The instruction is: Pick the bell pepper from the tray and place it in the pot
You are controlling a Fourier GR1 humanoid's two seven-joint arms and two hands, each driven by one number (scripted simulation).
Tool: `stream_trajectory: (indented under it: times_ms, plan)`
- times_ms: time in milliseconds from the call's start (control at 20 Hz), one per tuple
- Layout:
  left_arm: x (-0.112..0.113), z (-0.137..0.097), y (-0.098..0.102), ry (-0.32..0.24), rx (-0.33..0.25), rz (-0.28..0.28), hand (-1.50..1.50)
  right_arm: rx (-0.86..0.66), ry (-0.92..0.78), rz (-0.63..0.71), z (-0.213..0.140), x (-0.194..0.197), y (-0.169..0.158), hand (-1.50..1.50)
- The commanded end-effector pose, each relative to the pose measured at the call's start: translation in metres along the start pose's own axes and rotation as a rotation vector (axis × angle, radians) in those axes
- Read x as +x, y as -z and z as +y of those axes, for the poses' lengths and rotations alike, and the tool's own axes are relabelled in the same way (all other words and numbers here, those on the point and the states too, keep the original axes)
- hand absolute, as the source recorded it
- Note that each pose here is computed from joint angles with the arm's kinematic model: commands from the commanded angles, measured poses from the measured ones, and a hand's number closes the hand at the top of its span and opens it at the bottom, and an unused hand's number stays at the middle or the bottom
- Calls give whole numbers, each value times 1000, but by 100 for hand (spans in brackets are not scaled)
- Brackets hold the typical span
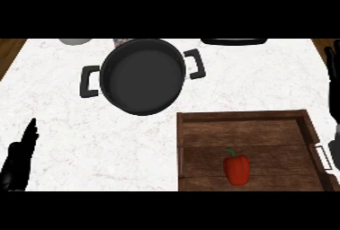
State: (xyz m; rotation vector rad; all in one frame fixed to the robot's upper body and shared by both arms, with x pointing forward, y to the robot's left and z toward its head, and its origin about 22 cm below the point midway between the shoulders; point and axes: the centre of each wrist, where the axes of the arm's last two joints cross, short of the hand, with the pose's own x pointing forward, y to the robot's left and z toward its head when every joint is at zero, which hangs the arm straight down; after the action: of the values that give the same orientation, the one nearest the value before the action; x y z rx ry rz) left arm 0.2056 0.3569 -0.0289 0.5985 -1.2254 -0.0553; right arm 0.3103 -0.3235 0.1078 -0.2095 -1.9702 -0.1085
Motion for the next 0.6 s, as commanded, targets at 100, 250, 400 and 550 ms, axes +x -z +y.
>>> stream_trajectory:
  times_ms: [100,250,400,550]
  plan:
    - [21,-43,-4,-64,-234,-49,0,234,-104,238,48,-27,-54,150]
    - [53,-85,-11,-147,-451,-128,0,448,-201,420,75,-55,-102,150]
    - [38,-84,-18,-194,-480,-51,0,74,-528,18,38,-35,-74,-150]
    - [46,-98,-21,-220,-517,-67,0,-24,-354,-155,93,-24,-113,-150]
